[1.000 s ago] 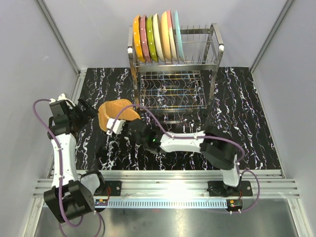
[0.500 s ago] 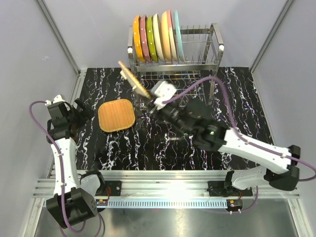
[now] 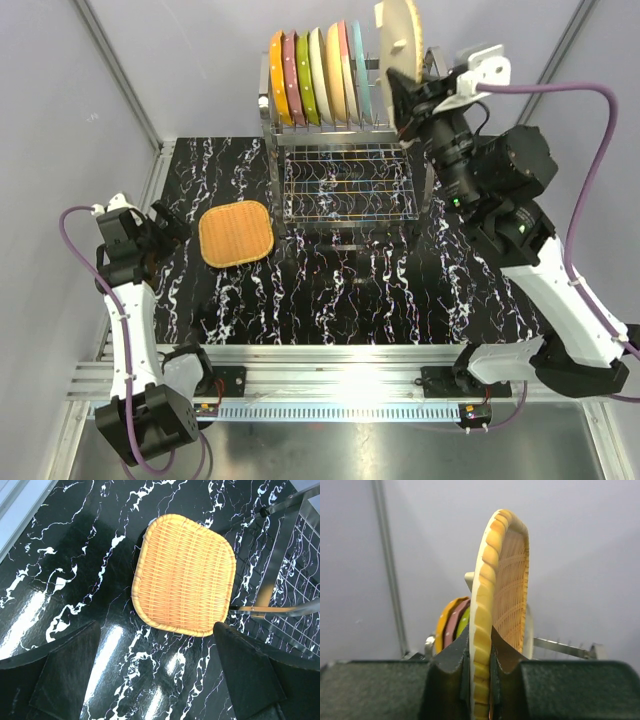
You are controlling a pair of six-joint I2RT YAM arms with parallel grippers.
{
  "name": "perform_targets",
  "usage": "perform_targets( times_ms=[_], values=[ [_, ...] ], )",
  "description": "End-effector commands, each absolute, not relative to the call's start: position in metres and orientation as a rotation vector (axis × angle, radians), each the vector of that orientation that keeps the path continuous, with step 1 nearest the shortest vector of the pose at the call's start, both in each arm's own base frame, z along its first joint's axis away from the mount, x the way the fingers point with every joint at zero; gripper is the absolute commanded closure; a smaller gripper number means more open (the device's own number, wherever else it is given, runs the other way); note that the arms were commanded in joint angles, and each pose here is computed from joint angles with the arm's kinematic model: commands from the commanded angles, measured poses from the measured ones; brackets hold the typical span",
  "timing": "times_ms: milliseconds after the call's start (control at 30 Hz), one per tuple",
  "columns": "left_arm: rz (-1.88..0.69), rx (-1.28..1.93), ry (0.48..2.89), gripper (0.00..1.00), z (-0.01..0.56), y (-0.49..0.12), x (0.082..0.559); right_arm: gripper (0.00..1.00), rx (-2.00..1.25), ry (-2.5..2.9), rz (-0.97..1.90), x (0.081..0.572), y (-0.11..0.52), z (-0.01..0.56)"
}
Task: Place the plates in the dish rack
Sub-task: Insert the plate into the dish rack
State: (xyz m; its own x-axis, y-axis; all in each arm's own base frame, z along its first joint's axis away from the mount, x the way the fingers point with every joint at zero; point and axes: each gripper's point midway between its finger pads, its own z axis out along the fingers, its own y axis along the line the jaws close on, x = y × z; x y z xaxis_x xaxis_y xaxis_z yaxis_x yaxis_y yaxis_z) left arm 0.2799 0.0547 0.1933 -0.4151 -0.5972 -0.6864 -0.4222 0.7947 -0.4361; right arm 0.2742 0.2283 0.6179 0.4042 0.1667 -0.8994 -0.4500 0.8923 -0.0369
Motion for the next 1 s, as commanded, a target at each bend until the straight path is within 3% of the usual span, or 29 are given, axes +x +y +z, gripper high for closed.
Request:
perform_targets(
  times_ms=[0, 400, 967],
  values=[
    [-0.265, -0.709, 2.028, 0.01, 0.201, 0.053, 0.288, 1.0, -0.15, 1.036, 0.362, 0.285, 0.192, 0.653],
    [-0.319, -0.672, 2.07, 0.01, 0.192, 0.041, 0.294, 1.0, -0.136, 1.185, 0.426, 0.389, 0.172, 0.624],
    [-0.326, -0.652, 2.083, 0.01, 0.19, 0.035, 0.295, 1.0, -0.189, 1.249, 0.426, 0.472, 0.186, 0.583]
  ],
)
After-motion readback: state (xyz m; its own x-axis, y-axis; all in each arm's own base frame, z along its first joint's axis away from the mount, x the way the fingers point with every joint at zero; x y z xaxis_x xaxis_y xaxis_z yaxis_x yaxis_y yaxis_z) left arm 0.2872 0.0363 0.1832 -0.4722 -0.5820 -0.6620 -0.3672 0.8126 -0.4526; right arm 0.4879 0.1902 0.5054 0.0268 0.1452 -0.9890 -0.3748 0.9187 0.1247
